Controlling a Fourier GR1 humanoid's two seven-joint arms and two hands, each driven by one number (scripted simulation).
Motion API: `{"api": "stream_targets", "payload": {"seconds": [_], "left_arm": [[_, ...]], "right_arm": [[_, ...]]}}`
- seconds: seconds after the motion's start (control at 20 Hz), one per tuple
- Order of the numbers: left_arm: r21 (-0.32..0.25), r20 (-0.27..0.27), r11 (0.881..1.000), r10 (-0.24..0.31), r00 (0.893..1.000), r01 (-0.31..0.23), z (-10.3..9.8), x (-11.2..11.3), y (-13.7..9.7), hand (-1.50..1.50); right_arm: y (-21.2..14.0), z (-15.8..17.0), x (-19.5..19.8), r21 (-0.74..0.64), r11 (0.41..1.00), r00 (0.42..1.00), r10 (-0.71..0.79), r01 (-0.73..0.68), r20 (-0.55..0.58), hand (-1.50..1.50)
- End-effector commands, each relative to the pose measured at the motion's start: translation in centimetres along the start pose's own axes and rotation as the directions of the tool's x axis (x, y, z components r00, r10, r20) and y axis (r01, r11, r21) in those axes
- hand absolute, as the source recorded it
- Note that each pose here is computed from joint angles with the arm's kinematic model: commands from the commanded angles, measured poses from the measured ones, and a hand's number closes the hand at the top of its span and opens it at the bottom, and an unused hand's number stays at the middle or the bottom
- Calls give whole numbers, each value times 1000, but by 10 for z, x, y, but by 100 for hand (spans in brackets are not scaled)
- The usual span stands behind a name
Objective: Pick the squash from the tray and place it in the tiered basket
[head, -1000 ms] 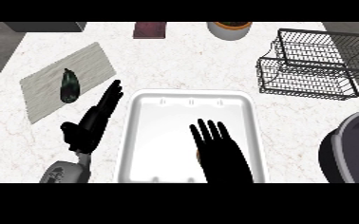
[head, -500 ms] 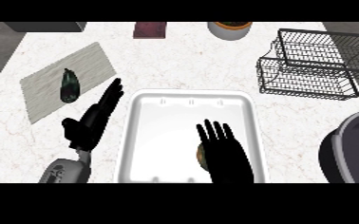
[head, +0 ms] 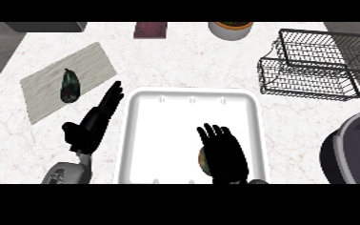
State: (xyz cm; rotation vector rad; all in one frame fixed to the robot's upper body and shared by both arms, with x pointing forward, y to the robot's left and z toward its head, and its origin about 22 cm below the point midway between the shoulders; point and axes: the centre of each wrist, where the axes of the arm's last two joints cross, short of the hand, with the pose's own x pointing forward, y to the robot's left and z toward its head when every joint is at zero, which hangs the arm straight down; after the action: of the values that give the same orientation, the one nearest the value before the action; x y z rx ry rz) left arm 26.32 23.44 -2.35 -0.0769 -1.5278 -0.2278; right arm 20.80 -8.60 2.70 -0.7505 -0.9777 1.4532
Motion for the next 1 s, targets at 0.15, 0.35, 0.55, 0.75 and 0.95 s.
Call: {"api": "stream_targets", "payload": {"seconds": [0.15,0.35,0.55,0.75,0.95], "left_arm": [[-1,11,1000,-5,1000,5,2,-3,17,0],[-1,-9,1000,6,1000,-6,-5,12,9,0],[5,21,1000,-1,1000,1,-12,6,-6,0],[74,-16,997,5,1000,-4,6,-8,12,0],[90,-1,996,1,1000,-1,8,-5,17,0]], "right_arm": [[18,-8,6,-102,993,987,-46,62,152,150],[2,-19,3,-117,990,982,-60,82,182,150],[9,-16,-3,-117,991,983,-44,65,177,150],[-26,-9,-186,-178,984,991,-52,29,-122,150],[-60,5,-275,-234,972,954,-81,12,-287,150]]}}
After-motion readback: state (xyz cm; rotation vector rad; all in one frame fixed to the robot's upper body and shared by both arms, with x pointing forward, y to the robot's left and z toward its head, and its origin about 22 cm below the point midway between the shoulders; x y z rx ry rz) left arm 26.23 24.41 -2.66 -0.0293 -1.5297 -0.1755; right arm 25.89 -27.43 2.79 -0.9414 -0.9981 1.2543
